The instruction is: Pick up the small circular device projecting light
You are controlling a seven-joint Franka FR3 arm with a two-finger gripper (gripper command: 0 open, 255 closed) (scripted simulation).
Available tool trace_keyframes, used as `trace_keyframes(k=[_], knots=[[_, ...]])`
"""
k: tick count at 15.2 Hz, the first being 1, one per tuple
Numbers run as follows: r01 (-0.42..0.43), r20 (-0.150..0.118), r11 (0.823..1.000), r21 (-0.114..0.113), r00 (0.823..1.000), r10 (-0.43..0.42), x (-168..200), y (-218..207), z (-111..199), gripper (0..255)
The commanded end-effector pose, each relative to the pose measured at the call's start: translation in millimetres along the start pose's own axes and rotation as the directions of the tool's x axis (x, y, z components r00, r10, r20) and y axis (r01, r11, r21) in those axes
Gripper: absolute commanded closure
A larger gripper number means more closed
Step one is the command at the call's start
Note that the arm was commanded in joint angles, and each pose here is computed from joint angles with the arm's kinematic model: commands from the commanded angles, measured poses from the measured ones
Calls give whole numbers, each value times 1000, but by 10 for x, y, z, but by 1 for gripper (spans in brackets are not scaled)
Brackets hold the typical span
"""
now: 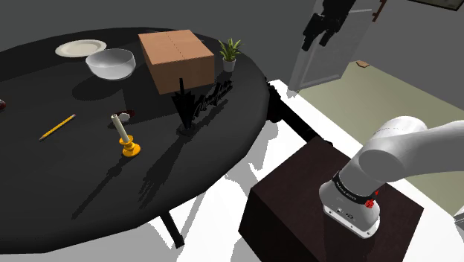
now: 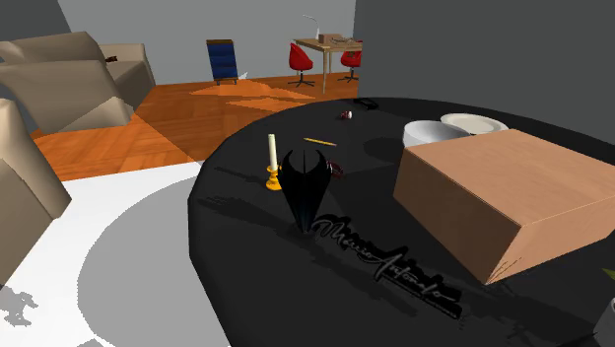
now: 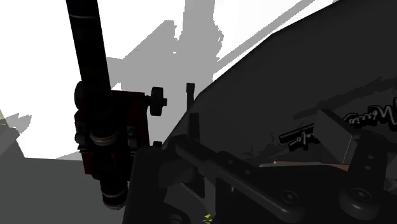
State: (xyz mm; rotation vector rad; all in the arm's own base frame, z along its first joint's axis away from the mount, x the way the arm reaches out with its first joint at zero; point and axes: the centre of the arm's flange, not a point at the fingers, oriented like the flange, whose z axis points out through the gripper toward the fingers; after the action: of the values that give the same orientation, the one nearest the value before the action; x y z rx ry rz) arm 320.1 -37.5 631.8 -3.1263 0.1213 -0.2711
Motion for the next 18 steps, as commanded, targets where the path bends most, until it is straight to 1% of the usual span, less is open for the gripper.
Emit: trace_keyframes(k=[1, 9, 18], knots=[[0, 0, 1000, 0, 1000, 0, 0, 0, 0, 0], [-93, -8, 995, -18, 996, 93, 102, -1064, 172, 0], [-197, -19, 980, -37, 980, 197, 335, -2240, 388, 0]])
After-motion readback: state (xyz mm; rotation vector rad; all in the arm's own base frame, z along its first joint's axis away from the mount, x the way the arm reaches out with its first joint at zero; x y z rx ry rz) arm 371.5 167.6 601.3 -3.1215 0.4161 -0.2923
